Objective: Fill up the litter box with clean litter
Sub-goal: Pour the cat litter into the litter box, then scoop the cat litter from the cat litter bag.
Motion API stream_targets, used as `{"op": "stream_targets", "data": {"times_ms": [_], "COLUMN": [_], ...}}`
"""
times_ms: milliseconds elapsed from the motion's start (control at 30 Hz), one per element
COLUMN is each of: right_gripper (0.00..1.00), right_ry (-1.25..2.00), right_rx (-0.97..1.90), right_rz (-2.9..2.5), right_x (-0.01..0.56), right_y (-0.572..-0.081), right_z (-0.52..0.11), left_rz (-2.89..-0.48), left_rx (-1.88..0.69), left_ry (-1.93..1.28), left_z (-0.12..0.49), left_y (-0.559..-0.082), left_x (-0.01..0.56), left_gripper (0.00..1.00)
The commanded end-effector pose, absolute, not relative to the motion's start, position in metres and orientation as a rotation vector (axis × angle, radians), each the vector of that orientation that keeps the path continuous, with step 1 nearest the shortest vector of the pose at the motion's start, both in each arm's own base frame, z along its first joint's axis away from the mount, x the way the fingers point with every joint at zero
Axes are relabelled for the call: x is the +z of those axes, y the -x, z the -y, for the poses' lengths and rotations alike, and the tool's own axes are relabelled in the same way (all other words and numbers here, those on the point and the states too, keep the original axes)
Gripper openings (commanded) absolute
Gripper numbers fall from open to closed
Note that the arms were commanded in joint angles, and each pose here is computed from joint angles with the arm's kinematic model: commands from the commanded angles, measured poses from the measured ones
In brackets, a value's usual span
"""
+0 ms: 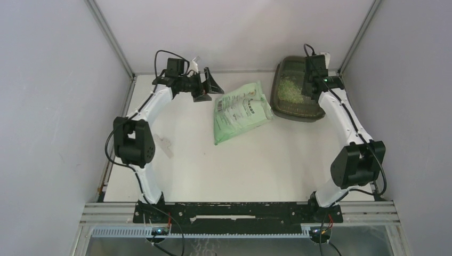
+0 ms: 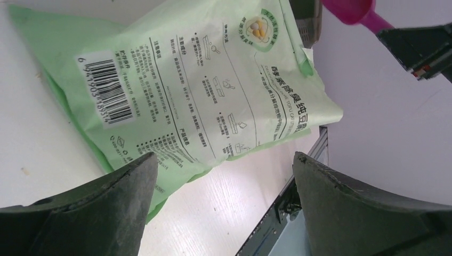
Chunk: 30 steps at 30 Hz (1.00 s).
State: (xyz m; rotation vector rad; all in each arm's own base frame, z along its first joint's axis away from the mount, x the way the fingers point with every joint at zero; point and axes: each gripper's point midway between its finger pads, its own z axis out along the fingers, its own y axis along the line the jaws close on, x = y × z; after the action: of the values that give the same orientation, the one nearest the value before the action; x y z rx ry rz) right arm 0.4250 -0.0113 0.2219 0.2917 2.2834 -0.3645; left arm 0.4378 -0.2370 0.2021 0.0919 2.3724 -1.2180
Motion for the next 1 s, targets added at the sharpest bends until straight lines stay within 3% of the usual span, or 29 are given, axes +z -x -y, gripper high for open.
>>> {"op": "stream_targets", "data": {"times_ms": [0,133,433,967], "right_gripper": [0.00,0.00,0.00,0.00], "right_ry": [-0.277,-0.210,-0.139,-0.100], "right_rx": [0.115,0.530,0.817,0.899], "right_rz": [-2.196,-2.254,-2.303,-2.319], "right_x": [0.283,0.287,0.287,0.286], "right_y": [-0.406,-0.372,-0.298,-0.283], "right_z": [-0.032,-0.078,-0.117,-0.130], "left_rz": [-2.247,-2.240,-2.267,-2.273], "left_rx": [-1.170,-1.157,-1.102,-1.137], "left_ry": [-0.124,-0.098,-0.044,-0.013], "left_z": [0.218,0.206,0.186,0.188], "left_y": [-0.432,-0.424,-0.415,-0.410], "left_x": [0.241,0.239,0.224,0.214], "left_gripper": [1.00,1.00,1.00,1.00]}}
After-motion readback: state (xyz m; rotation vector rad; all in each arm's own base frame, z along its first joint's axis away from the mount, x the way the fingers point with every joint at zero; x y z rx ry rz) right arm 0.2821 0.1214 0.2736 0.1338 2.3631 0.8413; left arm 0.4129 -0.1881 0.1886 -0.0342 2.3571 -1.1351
